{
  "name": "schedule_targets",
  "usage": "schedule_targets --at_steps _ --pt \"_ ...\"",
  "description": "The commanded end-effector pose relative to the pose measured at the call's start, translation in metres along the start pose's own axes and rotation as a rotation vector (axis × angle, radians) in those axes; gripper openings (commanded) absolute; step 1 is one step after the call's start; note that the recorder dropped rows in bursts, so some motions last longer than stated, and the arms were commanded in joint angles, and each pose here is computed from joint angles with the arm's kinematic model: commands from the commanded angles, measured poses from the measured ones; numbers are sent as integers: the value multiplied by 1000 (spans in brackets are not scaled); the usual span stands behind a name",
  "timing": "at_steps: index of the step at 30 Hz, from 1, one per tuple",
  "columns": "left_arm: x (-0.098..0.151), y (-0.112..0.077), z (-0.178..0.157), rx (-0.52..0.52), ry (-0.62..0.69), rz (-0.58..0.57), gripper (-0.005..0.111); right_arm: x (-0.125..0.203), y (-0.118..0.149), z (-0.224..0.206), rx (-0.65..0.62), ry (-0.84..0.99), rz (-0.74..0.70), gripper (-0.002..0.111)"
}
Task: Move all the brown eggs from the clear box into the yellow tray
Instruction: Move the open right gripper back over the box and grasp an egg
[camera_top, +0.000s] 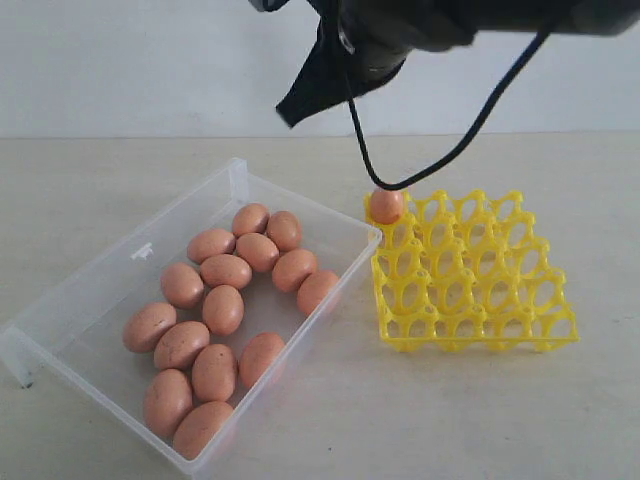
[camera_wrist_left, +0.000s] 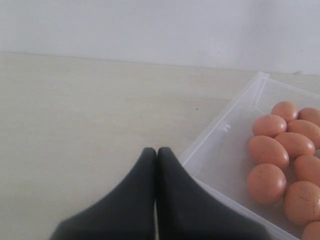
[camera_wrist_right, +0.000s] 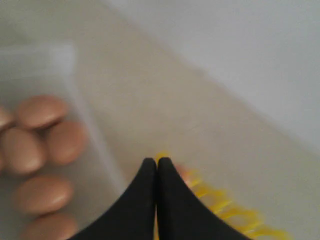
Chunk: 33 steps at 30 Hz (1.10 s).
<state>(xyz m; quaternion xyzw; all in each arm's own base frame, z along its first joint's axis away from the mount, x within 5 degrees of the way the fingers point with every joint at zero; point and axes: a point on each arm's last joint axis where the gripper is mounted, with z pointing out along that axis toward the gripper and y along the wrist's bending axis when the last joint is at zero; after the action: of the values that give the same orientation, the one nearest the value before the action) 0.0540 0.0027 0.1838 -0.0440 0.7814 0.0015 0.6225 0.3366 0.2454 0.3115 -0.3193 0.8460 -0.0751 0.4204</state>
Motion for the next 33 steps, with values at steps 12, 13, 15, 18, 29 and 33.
schedule_targets --at_steps 12,13,15,18,29,33 --pt "-2 0 0 7 -8 -6 -4 -13 84 -8 -713 340 62 8" --pt "-2 0 0 7 -8 -6 -4 -9 87 -2 -720 378 54 13" --pt "-2 0 0 7 -8 -6 -4 1 95 10 -727 447 42 27" --pt "-2 0 0 7 -8 -6 -4 10 105 29 -713 513 88 48" --pt "-2 0 0 7 -8 -6 -4 18 123 75 -637 470 241 54" --pt "-2 0 0 7 -8 -6 -4 29 128 89 -604 500 217 54"
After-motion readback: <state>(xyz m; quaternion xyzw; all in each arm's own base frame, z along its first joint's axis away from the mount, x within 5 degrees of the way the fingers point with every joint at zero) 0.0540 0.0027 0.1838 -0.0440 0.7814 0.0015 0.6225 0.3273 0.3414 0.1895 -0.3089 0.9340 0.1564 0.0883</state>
